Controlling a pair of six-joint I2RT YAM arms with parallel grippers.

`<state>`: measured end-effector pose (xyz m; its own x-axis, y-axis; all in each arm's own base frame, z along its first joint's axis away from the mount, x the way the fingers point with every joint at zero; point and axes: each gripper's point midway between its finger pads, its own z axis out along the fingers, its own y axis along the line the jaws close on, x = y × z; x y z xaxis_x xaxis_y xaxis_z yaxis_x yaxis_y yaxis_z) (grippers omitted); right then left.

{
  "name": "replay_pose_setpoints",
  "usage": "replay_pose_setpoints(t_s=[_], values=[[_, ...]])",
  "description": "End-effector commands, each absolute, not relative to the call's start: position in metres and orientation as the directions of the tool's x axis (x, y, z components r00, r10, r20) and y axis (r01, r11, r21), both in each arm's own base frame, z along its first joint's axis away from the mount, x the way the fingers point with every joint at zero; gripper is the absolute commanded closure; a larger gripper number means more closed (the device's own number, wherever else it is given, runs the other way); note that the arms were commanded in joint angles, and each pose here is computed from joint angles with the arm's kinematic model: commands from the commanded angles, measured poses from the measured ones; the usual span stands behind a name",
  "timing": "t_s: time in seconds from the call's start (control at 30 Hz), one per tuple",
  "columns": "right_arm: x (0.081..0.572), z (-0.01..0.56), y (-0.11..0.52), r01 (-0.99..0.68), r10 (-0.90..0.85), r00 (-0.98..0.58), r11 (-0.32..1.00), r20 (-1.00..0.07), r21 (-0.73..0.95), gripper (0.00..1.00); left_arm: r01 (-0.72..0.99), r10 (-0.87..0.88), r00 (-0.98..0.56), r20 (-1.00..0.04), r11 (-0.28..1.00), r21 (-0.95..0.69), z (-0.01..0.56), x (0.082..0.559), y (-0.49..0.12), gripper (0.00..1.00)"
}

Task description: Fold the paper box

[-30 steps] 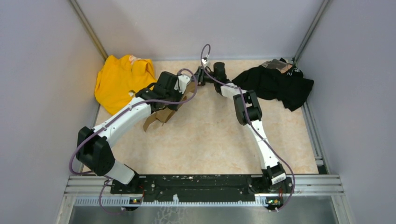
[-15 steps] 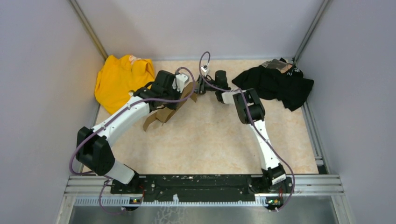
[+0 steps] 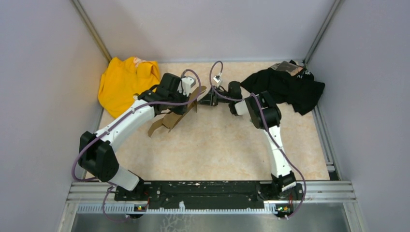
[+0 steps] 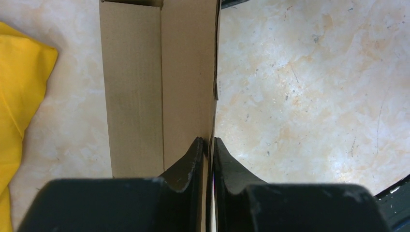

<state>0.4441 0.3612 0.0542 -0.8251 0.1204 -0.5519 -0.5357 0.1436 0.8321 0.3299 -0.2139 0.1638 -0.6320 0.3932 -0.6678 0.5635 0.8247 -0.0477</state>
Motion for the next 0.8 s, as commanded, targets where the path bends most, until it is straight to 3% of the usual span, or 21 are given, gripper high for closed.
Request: replay_pose_setpoints(t_s=[0.0,0.4,0.77], values=[[0.438,0.115,0.356,-0.702,0.166,-0.69,0.08,-0.704,0.707,0.61,0.577,0.364,-0.643,-0.673,0.809,-0.113,0.175,0.321,-0.22,0.84],[0.435,0.106,0.355,-0.768,0.206,-0.621,0.028,-0.756,0.639,0.52,0.584,0.364,-0.662,-0.655,0.799,-0.147,0.164,0.319,-0.221,0.84],[0.447,0.098,0.369,-0.798,0.194,-0.573,0.092,-0.797,0.596,0.44,0.597,0.327,-0.676,-0.66,0.768,-0.232,0.167,0.32,-0.221,0.83]])
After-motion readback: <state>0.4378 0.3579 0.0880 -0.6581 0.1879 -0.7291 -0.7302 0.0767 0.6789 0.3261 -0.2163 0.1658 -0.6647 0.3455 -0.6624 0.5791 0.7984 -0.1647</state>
